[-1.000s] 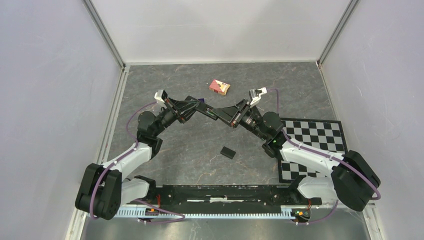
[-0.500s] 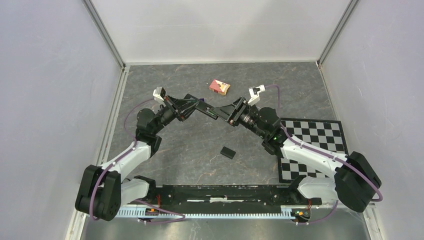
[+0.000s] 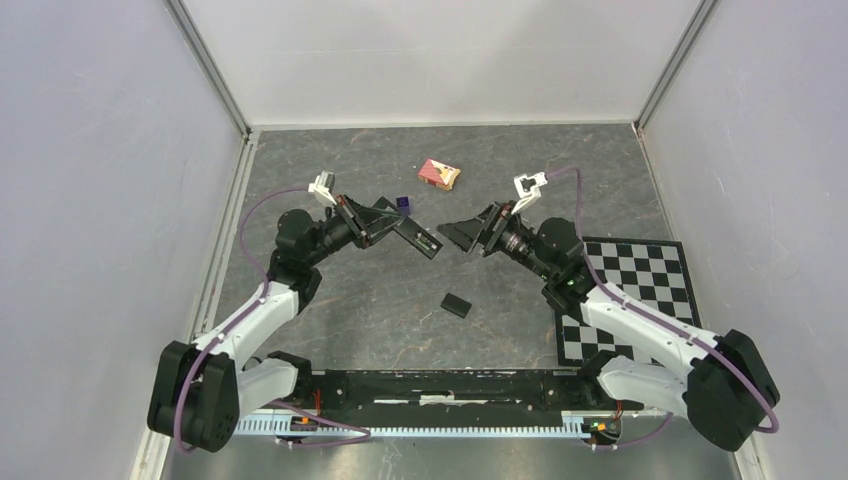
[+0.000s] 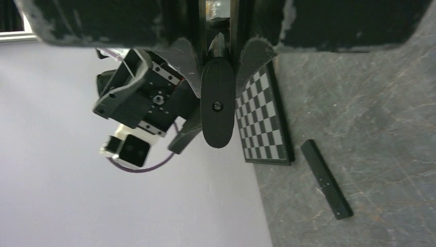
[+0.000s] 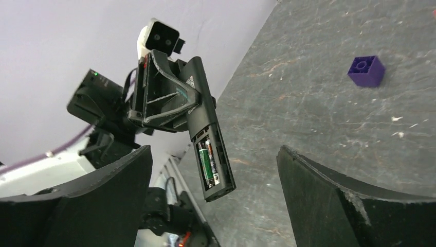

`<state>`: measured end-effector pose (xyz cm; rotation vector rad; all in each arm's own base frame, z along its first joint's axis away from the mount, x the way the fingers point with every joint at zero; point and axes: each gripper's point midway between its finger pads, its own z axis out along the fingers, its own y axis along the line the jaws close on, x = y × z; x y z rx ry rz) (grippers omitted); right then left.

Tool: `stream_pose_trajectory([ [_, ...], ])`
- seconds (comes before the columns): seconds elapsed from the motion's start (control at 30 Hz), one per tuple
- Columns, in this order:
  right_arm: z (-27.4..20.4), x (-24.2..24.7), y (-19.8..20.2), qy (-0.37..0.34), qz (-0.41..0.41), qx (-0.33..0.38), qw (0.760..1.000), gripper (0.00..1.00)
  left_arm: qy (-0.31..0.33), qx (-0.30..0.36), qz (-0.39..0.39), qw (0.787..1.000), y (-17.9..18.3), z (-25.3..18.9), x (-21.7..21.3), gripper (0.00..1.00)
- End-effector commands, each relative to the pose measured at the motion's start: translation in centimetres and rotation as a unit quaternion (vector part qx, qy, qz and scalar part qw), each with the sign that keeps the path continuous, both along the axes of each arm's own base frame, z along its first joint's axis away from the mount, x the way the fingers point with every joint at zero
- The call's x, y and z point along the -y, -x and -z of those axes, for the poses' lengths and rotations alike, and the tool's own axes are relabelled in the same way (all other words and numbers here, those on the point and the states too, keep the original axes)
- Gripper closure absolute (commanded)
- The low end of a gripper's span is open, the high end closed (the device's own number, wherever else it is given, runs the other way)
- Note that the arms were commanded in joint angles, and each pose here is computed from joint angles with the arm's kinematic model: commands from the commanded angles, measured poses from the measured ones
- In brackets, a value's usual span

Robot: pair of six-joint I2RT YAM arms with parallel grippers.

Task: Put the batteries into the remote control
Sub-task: Load the battery into the remote control, then pick up the battery cover at the center of the board.

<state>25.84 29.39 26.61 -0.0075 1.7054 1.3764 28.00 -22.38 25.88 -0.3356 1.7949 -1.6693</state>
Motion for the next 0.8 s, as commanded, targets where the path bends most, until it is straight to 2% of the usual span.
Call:
stream_pose_trajectory([
  [0.0,1.3,1.1,-0.1,0.131,-0.008,0.095,0.987,0.07,-0.065,0.059,-0.016,0.996,0.1,-0.1,-0.7,0.98],
  [0.1,4.9,2.7,-1.3,0.273,-0.003,0.102,0.956,0.1,-0.118,0.04,-0.076,0.989,-0.6,1.7,-2.6,0.98],
  [0.17,7.7,3.9,-1.5,0.363,-0.024,0.099,0.926,0.02,-0.154,0.025,-0.128,0.979,-1.0,2.9,-4.4,0.98],
  [0.23,10.5,4.8,-1.2,0.427,-0.056,0.091,0.898,0.02,-0.18,0.012,-0.177,0.968,-1.2,3.7,-6.2,0.98],
  [0.4,16.7,4.9,1.1,0.52,-0.154,0.079,0.836,0.03,-0.197,0.004,-0.228,0.954,-1.3,3.8,-8.1,0.98],
  [0.5,19.6,4.4,3.1,0.558,-0.22,0.073,0.797,0.15,-0.202,0.007,-0.229,0.952,-1.3,3.5,-8.2,0.98],
  [0.57,20.8,3.9,3.9,0.575,-0.247,0.075,0.776,0.2,-0.207,0.007,-0.226,0.952,-1.3,3.5,-8.2,0.98],
  [0.77,22.9,3.7,4.4,0.612,-0.265,0.069,0.742,0.23,-0.212,0.006,-0.223,0.951,-1.2,3.6,-8.3,0.98],
])
